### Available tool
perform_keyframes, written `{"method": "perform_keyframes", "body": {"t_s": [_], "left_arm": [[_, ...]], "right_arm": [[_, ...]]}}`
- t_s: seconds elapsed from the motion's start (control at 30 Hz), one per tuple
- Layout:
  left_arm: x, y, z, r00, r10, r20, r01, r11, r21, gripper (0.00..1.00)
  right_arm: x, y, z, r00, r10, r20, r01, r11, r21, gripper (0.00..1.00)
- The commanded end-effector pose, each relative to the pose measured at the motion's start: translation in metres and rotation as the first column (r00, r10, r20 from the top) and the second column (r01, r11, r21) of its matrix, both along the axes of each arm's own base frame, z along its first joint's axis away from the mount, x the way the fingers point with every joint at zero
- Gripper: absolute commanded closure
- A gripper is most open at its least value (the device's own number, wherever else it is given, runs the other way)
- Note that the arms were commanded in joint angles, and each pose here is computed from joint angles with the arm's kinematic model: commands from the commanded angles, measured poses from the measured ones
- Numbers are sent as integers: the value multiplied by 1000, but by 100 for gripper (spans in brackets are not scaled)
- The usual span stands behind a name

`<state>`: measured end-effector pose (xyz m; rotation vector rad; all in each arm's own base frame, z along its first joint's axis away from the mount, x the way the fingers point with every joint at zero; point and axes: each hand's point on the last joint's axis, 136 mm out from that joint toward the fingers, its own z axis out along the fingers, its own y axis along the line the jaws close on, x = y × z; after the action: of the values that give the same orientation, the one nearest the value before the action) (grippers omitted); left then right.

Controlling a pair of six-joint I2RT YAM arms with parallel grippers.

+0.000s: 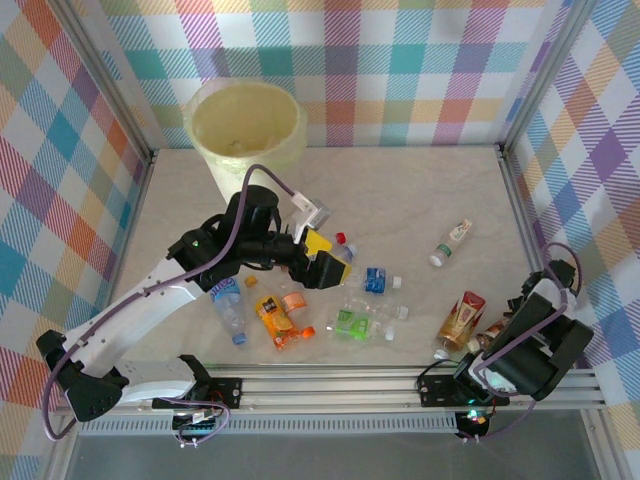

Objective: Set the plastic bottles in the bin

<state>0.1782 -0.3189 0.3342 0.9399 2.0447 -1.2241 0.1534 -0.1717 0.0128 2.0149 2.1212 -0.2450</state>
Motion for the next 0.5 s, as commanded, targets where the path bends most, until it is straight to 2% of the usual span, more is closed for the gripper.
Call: {"method": "perform_keyframes", "body": {"t_s": [0.0,0.2,0.47], "left_arm": [[-5,-1,-2,1000,-21,9,21,1000,11,0],[-5,-2,-2,1000,-24,7,24,1000,11,0],[-4,-3,-2,1000,-25,3,25,1000,8,0]], "right_arm": [[45,8,3,982,45,183,-53,998,40,34],[51,9,9,980,52,192,-59,998,30,41],[68,0,39,968,95,231,-91,995,-27,42]]}}
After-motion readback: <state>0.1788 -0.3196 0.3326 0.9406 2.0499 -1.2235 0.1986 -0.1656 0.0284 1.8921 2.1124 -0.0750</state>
